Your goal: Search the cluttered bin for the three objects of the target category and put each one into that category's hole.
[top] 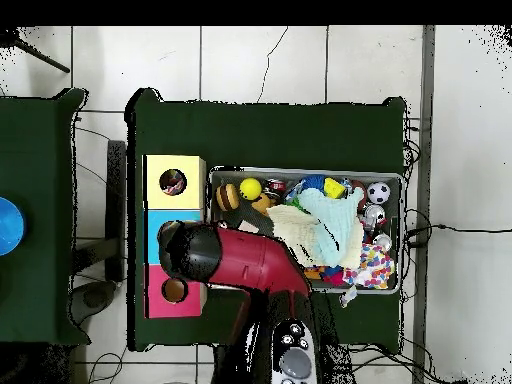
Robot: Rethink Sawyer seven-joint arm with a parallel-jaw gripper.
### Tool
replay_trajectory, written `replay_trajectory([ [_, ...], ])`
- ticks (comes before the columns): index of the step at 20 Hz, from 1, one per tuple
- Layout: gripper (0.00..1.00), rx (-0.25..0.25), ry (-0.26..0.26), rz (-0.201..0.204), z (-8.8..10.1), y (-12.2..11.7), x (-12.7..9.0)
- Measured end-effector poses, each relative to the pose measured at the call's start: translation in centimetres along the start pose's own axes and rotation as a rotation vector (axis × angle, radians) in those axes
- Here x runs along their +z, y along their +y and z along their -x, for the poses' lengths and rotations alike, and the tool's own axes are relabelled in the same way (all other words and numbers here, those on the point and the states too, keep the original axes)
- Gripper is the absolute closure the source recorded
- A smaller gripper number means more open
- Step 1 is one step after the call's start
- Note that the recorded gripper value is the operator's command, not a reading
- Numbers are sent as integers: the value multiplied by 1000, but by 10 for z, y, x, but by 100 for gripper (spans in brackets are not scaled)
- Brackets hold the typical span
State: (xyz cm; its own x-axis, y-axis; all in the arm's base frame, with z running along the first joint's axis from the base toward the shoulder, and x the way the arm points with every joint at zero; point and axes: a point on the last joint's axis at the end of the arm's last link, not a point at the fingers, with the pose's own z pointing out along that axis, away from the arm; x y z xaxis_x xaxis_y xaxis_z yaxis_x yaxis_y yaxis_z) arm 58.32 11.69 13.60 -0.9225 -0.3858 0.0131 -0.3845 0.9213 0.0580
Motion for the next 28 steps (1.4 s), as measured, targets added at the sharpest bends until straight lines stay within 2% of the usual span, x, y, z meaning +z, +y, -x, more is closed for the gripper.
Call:
replay_trajectory([
  [5, 0, 35, -19, -40, -26, -18, -36],
  [10, 0, 89, -58, -92, -51, -49, -86],
  [15, 0, 135, -82, -120, -74, -65, -110],
  [16, 0, 153, -86, -130, -84, -72, -117],
  [21, 0, 183, -86, -144, -103, -85, -124],
  [28, 0, 241, -65, -143, -134, -107, -123],
])
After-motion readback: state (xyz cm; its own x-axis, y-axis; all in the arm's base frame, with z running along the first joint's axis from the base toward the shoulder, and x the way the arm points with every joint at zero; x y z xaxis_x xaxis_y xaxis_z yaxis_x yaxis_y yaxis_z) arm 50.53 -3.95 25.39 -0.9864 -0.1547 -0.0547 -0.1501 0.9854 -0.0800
